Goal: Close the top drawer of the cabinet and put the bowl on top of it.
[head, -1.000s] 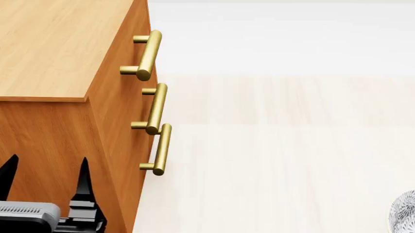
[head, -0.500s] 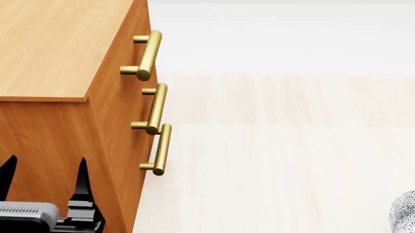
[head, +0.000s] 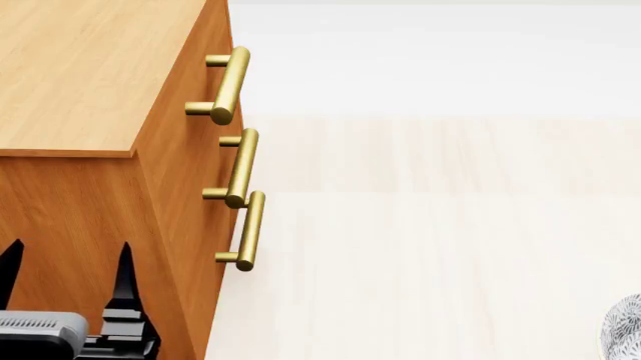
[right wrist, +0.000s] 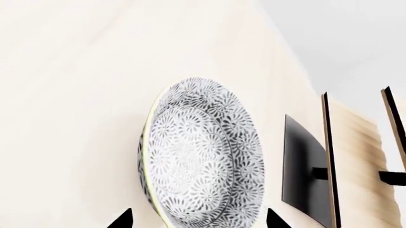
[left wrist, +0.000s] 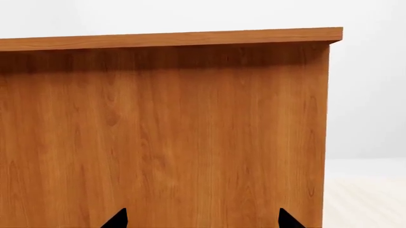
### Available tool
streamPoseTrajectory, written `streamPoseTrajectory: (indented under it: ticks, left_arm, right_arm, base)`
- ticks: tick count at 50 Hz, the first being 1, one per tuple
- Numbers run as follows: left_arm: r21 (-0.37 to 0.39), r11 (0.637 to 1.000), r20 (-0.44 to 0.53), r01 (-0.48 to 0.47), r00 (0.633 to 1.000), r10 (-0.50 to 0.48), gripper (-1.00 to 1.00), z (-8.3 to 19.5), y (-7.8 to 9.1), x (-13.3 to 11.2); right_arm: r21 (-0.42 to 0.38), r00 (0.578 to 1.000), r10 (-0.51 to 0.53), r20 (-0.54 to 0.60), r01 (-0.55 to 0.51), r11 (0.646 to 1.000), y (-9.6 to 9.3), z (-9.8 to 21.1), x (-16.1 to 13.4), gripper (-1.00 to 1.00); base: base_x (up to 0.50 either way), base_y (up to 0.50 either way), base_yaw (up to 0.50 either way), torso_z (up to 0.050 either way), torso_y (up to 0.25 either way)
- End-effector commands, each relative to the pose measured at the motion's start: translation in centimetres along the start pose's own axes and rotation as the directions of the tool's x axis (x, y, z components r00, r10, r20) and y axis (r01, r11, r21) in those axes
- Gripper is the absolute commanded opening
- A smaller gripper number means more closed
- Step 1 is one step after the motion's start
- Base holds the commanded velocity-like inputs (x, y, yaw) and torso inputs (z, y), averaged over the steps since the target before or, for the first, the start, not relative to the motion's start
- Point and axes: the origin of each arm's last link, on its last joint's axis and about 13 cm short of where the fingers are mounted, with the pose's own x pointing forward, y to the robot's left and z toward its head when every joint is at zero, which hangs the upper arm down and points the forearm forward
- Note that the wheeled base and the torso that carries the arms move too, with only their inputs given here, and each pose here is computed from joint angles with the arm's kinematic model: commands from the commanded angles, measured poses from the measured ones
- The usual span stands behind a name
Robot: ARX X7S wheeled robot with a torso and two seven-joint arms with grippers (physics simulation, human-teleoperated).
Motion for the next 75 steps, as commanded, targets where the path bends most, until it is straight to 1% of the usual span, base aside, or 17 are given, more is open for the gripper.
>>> streamPoseTrajectory:
  ticks: [1, 24, 43, 52, 56, 75]
  left_arm:
    - [0.000, 1.000, -0.001, -0.004, 1.000, 0.004, 1.00, 0.0, 0.1, 0.0]
    - [0.004, 1.000, -0.006, -0.011, 1.000, 0.011, 1.00, -0.2, 0.2, 0.0]
    - [0.007, 1.000, -0.007, -0.013, 1.000, 0.013, 1.00, -0.3, 0.1, 0.0]
    - [0.009, 1.000, -0.005, -0.015, 1.000, 0.015, 1.00, -0.1, 0.2, -0.1]
    - [0.009, 1.000, -0.005, -0.016, 1.000, 0.016, 1.00, -0.1, 0.2, -0.1]
    - [0.010, 1.000, -0.007, -0.015, 1.000, 0.015, 1.00, -0.2, 0.2, -0.2]
  right_arm:
    - [0.003, 1.000, 0.023, 0.017, -0.023, 1.000, 0.3, -0.7, 0.6, 1.00]
    - [0.008, 0.997, 0.071, 0.013, -0.071, 0.997, 1.4, -1.8, 2.0, 1.00]
    - [0.001, 0.997, 0.081, 0.012, -0.081, 0.997, 1.3, -1.5, 2.7, 1.00]
    - [0.003, 0.996, 0.090, 0.018, -0.090, 0.996, 1.7, -1.4, 3.6, 1.00]
    - [0.007, 0.995, 0.096, 0.017, -0.097, 0.995, 1.9, -1.6, 4.0, 1.00]
    - [0.014, 0.995, 0.101, 0.016, -0.102, 0.995, 2.2, -2.1, 4.4, 1.00]
  base:
    - [0.00, 0.00, 0.00, 0.000, 0.000]
    - [0.00, 0.00, 0.00, 0.000, 0.000]
    - [0.00, 0.00, 0.00, 0.000, 0.000]
    - [0.00, 0.00, 0.00, 0.000, 0.000]
    - [0.00, 0.00, 0.00, 0.000, 0.000]
    - [0.00, 0.00, 0.00, 0.000, 0.000]
